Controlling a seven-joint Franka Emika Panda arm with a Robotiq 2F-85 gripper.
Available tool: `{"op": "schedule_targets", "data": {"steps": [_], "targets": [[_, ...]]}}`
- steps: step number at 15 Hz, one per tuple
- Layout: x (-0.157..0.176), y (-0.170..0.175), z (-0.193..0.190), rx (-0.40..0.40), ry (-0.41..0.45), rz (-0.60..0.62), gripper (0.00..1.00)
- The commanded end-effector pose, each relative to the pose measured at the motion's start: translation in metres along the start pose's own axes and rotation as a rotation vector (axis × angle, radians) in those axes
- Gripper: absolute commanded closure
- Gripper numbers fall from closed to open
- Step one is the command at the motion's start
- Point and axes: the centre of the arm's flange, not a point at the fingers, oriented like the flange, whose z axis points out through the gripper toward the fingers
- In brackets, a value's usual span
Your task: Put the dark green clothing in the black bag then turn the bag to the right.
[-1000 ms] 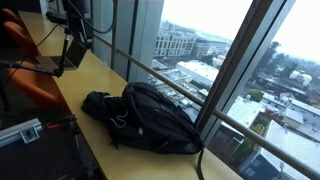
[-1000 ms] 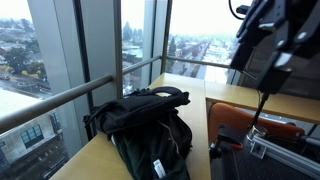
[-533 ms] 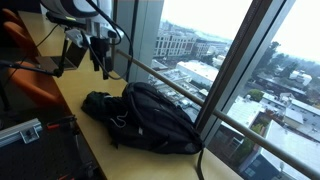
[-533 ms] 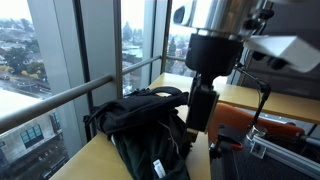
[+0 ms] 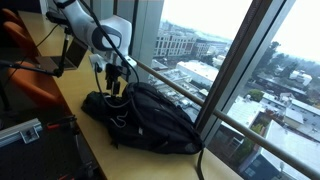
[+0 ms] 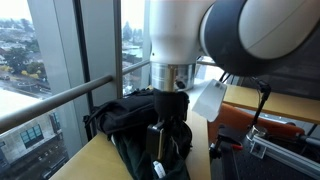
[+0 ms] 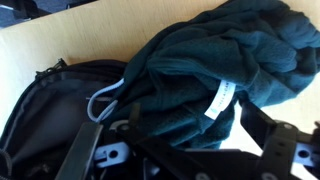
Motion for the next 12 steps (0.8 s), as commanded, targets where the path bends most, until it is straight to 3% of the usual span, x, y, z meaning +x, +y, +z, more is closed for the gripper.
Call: {"op": "schedule_targets", "data": {"steps": [1,6,7,8,12], "targets": [[0.040,-0.019,0.051,-0.003,-0.066,0.084,0.00],[0.040,-0.047,0.095,-0.049,-0.143,0.154,0.00],[0.040,-0.051,0.099,-0.051,-0.145,0.160,0.25],[0.040,-0.049,0.100,-0.058,-0.144,0.168,0.26],[0.041,-0.028,0.079,-0.074,-0.111,0.203,0.57]]}}
